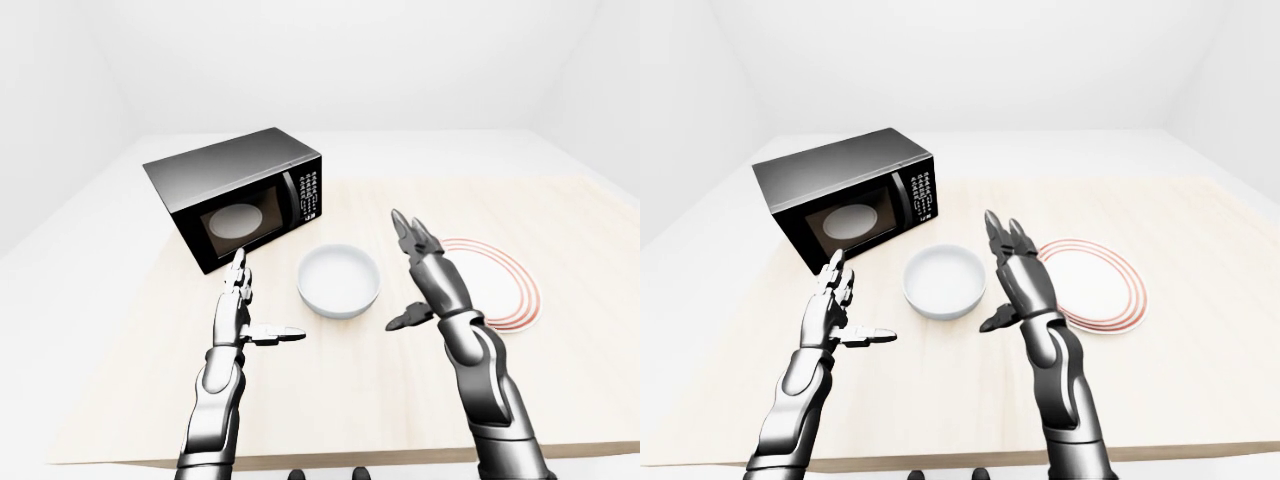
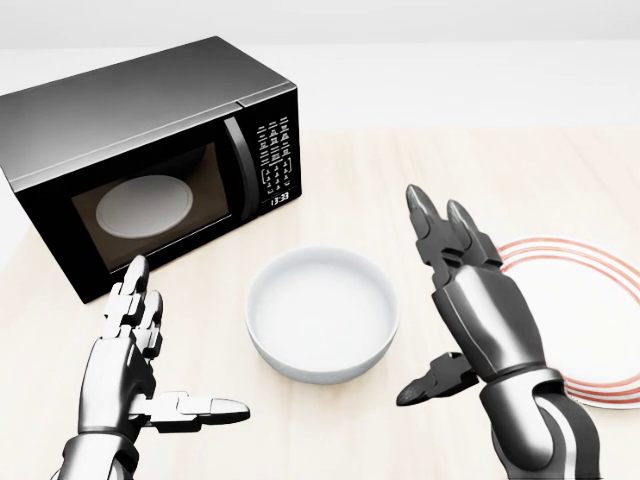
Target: Pick up the white bowl and put it on the plate.
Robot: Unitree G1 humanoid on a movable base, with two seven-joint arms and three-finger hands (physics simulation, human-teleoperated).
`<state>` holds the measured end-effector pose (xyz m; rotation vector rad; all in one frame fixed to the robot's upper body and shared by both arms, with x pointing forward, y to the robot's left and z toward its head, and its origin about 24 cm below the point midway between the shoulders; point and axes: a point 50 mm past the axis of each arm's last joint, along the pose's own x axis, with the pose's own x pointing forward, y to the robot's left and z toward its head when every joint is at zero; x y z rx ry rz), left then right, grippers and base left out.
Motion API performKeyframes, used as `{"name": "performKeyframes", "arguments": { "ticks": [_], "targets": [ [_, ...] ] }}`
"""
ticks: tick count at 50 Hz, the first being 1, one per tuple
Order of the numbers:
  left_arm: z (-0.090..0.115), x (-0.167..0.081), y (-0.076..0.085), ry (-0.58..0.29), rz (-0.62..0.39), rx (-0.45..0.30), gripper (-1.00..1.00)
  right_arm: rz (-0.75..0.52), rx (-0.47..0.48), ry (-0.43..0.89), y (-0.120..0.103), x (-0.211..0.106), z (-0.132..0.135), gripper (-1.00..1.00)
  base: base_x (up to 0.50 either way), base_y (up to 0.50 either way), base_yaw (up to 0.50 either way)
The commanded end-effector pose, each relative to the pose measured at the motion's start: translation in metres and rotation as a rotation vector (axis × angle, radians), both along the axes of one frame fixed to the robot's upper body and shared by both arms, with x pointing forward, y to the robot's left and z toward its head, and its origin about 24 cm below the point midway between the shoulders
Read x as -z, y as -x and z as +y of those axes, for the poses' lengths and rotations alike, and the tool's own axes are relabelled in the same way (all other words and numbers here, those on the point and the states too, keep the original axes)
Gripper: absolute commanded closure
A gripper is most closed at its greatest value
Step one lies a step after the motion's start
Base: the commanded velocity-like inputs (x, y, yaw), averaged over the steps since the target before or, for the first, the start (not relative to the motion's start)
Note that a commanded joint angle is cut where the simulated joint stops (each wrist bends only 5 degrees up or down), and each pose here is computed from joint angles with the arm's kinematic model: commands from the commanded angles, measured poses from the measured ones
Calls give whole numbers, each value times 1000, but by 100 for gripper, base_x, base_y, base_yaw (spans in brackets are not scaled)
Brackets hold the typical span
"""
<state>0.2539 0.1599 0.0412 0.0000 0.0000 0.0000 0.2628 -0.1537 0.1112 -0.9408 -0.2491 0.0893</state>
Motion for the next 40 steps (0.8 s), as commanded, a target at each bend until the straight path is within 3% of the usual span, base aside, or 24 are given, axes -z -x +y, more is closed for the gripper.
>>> {"name": "performKeyframes", "arguments": {
  "ticks": [1, 20, 40],
  "targets": [
    [0, 0, 0, 0, 0, 0, -100, 43, -51, 206, -8, -4, 2, -100, 0, 0, 0],
    [0, 0, 0, 0, 0, 0, -100, 135, -112, 325, -20, -9, 8, -100, 0, 0, 0],
    [0, 0, 0, 0, 0, 0, -100, 203, -186, 401, -18, -4, 29, -100, 0, 0, 0]
  ]
}}
